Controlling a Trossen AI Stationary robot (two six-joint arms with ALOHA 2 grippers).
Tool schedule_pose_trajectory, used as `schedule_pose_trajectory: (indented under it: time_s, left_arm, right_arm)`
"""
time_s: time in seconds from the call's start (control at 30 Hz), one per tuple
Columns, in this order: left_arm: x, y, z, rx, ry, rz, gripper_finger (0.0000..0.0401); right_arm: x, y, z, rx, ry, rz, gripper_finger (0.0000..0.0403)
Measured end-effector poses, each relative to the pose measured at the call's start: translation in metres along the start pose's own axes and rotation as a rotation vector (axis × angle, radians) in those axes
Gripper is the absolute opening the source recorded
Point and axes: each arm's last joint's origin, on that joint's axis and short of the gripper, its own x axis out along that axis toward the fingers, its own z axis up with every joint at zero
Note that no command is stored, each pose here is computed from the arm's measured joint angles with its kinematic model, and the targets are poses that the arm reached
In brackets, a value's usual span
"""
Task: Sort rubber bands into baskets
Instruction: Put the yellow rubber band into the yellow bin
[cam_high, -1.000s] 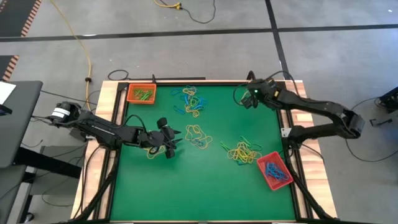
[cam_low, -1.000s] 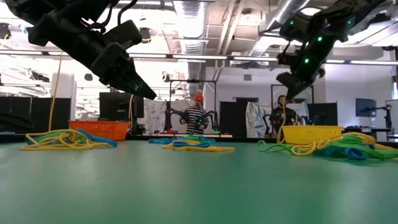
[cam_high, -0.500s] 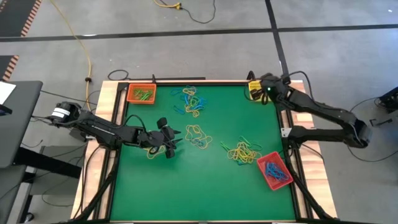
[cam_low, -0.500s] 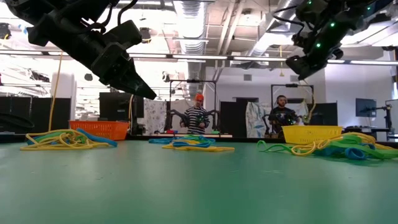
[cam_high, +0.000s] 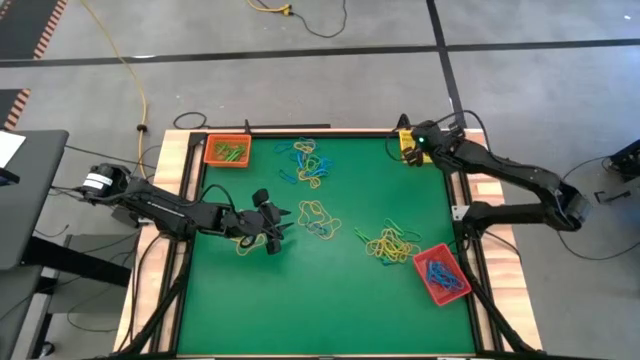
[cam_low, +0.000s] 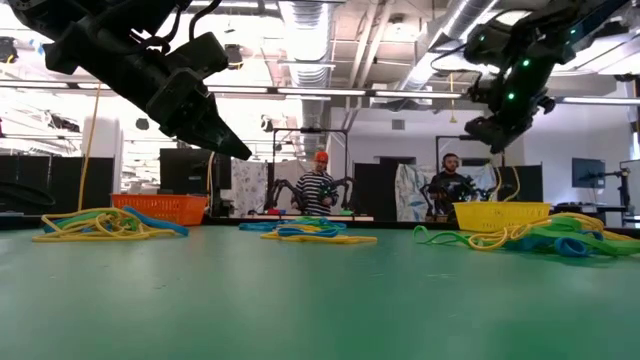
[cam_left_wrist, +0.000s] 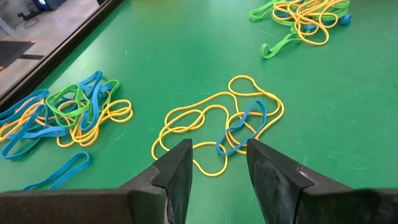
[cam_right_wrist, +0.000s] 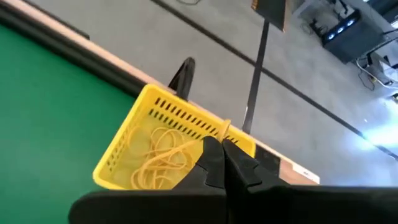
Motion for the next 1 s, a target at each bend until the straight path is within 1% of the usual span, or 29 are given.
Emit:
schedule_pose_trajectory:
  time_s: [0.3,0.43,0.57,0.7,0.87,1.0]
  left_arm:
    - [0.000,0.000,0.000,0.000,0.000,-0.001,0.0142]
    - [0.000,0.000,0.000,0.001,0.002,-0.001,0.0142]
    - [0.000,0.000,0.000,0.001,0.003,-0.001,0.0142]
    - [0.000,0.000,0.000,0.002,0.003,-0.001,0.0142]
    - [0.000,0.000,0.000,0.002,0.004,-0.001,0.0142]
    - [0.000,0.000,0.000,0.002,0.004,-0.002,0.0142]
  right_arm:
    - [0.022,0.014,-0.005,-0.053,0.101,0.011,0.0014]
    - [0.030,0.017,-0.007,-0.059,0.137,0.021,0.0023]
    - [0.038,0.016,-0.011,-0.048,0.192,0.033,0.0038]
    - [0.044,0.015,-0.014,-0.045,0.239,0.057,0.0043]
    - [0.048,0.012,-0.016,-0.033,0.261,0.046,0.0046]
    - [0.050,0.010,-0.017,-0.022,0.274,0.060,0.0059]
